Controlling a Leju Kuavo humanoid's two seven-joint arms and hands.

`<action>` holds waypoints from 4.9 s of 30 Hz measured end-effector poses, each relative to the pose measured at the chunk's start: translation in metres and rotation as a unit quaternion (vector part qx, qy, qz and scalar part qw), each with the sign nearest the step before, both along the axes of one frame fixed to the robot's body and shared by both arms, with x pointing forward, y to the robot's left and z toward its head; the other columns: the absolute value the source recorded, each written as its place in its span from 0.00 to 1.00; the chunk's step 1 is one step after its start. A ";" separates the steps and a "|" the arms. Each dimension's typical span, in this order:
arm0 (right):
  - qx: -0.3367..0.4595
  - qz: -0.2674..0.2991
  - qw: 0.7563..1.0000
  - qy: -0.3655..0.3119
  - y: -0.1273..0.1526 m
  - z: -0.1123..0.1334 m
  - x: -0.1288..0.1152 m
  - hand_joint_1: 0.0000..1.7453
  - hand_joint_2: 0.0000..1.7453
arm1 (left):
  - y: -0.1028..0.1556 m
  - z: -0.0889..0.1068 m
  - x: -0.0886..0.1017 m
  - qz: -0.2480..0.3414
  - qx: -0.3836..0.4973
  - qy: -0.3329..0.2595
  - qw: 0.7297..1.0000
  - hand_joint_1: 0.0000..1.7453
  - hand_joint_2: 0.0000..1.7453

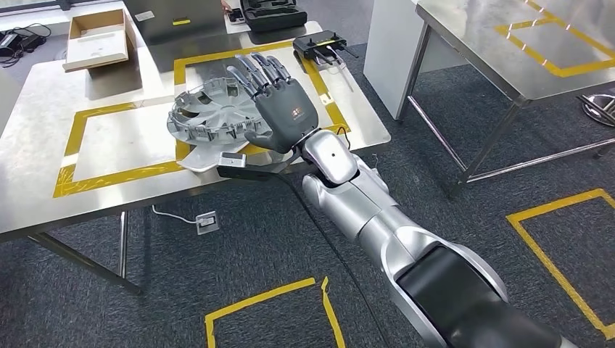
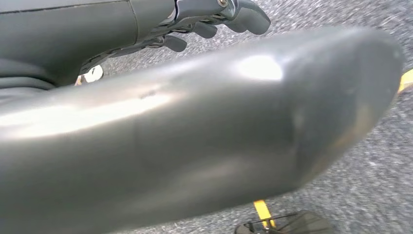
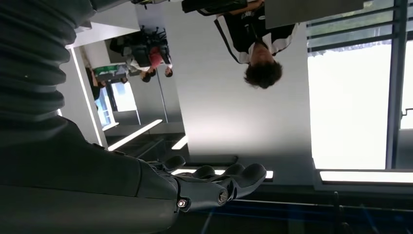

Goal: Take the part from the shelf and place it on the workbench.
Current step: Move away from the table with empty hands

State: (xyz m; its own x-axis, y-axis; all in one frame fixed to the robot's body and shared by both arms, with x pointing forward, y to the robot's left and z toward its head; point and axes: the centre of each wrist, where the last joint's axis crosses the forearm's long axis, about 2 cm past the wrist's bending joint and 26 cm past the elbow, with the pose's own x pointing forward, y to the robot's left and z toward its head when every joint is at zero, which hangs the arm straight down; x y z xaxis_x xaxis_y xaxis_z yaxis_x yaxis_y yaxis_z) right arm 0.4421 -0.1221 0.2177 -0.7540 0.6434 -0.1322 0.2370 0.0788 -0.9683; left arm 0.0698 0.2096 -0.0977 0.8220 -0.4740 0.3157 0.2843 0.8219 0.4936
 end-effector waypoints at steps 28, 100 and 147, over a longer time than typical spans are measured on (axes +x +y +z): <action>-0.041 -0.050 0.998 0.002 -0.004 0.011 0.007 0.00 1.00 | -0.005 -0.001 -0.009 0.005 -0.004 0.014 1.000 0.00 0.00; -0.032 -0.066 0.997 0.038 -0.038 0.001 0.015 0.00 0.00 | 0.004 -0.003 -0.016 0.046 0.020 0.051 0.997 0.00 0.00; -0.020 -0.108 0.992 0.066 -0.062 -0.010 0.017 0.00 1.00 | 0.009 -0.004 -0.018 0.044 0.023 0.068 0.996 0.00 0.00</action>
State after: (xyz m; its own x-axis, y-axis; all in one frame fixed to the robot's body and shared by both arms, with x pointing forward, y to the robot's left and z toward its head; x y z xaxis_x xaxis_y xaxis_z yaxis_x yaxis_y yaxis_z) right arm 0.4588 -0.1837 0.2072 -0.6111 0.7884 -0.0709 0.1156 0.0003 -0.9933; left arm 0.0516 0.2181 -0.1017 0.8948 -0.4098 0.1771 0.2795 0.8236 0.4935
